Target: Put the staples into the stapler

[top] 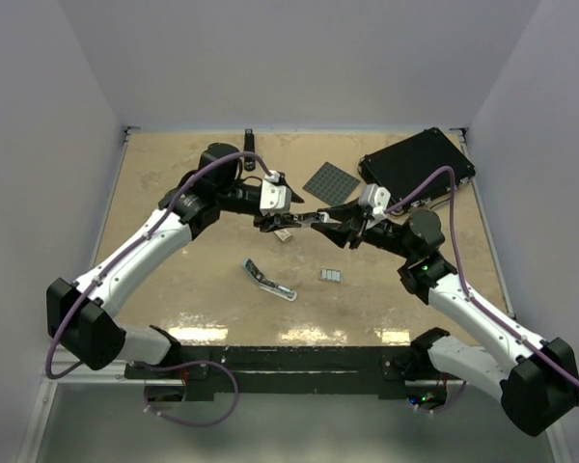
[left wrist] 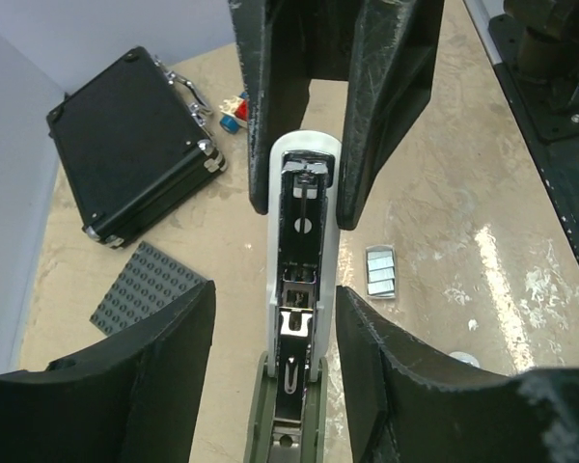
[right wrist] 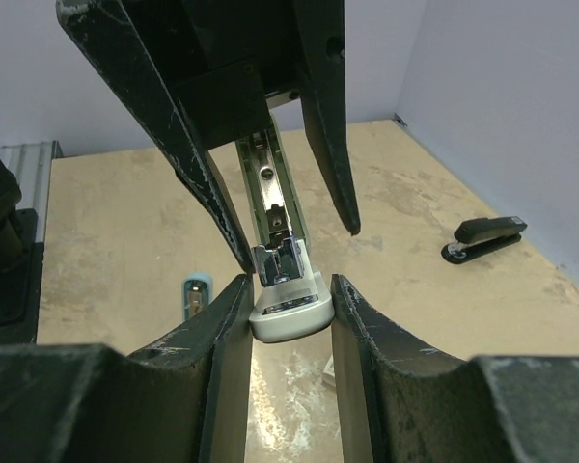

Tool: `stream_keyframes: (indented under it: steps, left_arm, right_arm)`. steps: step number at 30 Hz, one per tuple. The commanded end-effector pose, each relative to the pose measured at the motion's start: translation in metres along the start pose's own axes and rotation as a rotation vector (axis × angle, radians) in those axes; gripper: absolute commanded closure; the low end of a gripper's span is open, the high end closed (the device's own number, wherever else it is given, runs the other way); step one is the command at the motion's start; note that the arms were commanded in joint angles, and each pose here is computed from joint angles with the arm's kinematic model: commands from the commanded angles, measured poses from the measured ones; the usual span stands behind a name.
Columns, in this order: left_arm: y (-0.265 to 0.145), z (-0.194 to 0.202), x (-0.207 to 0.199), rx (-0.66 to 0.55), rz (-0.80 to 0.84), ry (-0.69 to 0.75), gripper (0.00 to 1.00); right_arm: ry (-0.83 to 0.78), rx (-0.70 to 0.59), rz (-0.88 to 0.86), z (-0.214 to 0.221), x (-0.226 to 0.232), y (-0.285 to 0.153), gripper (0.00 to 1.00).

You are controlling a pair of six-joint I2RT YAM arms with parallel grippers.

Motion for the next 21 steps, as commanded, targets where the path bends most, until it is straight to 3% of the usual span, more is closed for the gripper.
stream_keyframes:
  steps: [1,6,12,14,16,17,21]
  left_arm:
    - [0.004,-0.012,0.002,-0.032,0.049,0.075,0.45]
    - [0.005,-0.009,-0.001,-0.020,0.063,0.078,0.53]
    - [0.006,-0.005,-0.002,-0.005,0.077,0.073,0.82]
    - [0.006,-0.003,-0.003,0.003,0.077,0.075,0.96]
    - [0.005,0.002,-0.003,0.030,0.074,0.078,1.00]
    - [0.005,0.005,-0.004,0.044,0.074,0.077,1.00]
    - [0.002,0.027,-0.005,0.169,0.062,0.068,1.00]
  right_arm:
    - [-0.065,-0.062,-0.023,-0.024,0.002,0.004,1.00]
    - [-0.062,-0.063,-0.023,-0.023,0.001,0.004,1.00]
    - [-0.049,-0.048,-0.030,-0.017,0.001,0.004,1.00]
    - [-0.033,-0.028,-0.026,-0.010,0.000,0.004,1.00]
    - [-0.013,-0.005,-0.021,-0.004,0.000,0.003,0.97]
    - [0.003,0.005,-0.008,0.000,-0.001,0.001,0.80]
    - [0.056,0.028,0.076,0.006,-0.004,-0.008,0.33]
Point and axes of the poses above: each gripper's point midway between its finger pads, its own y axis out along the fingers, its own x axis along the line the jaws close on, z = x × y, the point moved 5 cm from there along -y, back along the fingers, and after that the axes turned 9 degrees about y, right-handed, at the moved point
